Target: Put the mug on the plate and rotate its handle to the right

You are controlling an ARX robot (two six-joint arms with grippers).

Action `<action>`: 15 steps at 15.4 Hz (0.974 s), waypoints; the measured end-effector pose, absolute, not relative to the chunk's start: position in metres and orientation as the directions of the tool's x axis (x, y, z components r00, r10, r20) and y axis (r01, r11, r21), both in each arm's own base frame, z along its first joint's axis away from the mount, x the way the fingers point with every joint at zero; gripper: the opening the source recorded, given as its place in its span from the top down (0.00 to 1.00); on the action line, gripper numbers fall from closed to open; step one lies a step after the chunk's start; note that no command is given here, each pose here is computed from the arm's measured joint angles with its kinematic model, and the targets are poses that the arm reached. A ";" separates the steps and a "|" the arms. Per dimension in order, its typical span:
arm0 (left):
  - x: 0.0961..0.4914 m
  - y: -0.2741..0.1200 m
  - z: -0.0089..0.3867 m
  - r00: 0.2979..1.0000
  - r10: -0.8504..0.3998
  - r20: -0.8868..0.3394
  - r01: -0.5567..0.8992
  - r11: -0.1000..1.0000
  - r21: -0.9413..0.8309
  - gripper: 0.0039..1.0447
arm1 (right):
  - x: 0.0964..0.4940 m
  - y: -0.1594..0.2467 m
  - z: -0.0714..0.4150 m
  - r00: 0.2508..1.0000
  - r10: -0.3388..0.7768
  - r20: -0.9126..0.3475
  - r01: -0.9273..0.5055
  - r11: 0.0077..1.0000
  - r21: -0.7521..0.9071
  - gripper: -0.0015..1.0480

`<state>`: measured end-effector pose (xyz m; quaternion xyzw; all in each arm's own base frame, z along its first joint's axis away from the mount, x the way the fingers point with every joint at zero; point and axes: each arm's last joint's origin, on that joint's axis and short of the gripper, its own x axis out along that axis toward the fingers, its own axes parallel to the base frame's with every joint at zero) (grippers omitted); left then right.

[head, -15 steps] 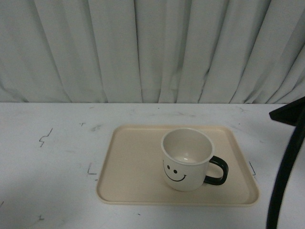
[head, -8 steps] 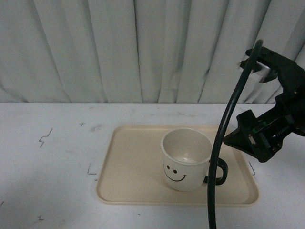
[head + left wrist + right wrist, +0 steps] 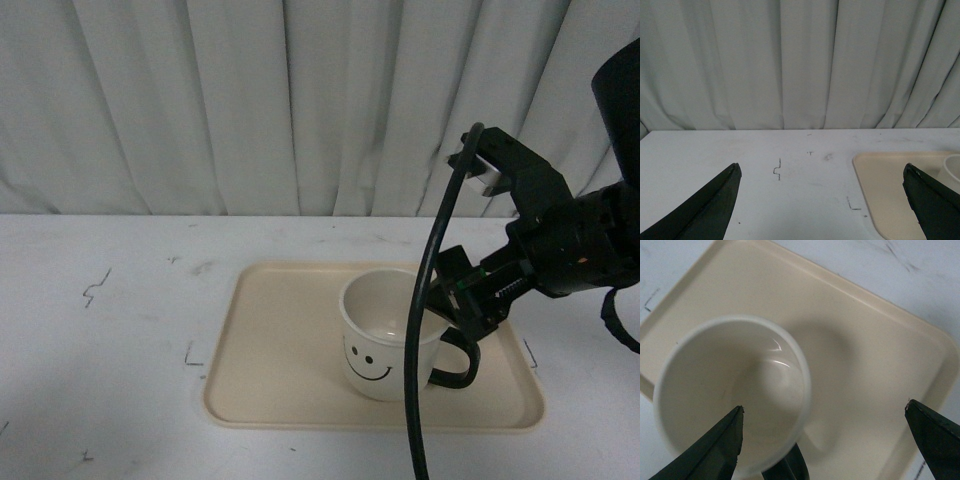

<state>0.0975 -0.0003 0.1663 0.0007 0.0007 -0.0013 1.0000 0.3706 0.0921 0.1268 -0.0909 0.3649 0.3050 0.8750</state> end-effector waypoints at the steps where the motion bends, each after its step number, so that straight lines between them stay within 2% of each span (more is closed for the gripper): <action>1: 0.098 0.000 0.166 1.000 -0.003 -0.001 0.003 1.000 0.001 0.06 | 0.373 0.097 0.125 0.551 0.475 -0.686 -0.600 0.797 0.071 0.06; 8: 0.098 0.000 0.166 1.000 -0.003 -0.001 0.003 1.000 0.001 0.06 | 0.385 0.114 0.095 0.567 0.428 -0.704 -0.547 0.834 0.067 0.07; 10: 0.098 0.000 0.166 1.000 -0.003 -0.001 0.003 1.000 0.001 0.06 | 0.386 0.117 0.092 0.566 0.426 -0.705 -0.543 0.837 0.070 0.29; 14: 0.098 0.000 0.166 1.000 -0.003 -0.001 0.003 1.000 0.001 0.06 | 0.386 0.117 0.093 0.554 0.423 -0.717 -0.547 0.834 0.070 0.62; 15: 0.098 0.000 0.166 1.000 -0.003 -0.001 0.003 1.000 0.001 0.06 | 0.386 0.117 0.093 0.536 0.419 -0.734 -0.556 0.829 0.067 0.74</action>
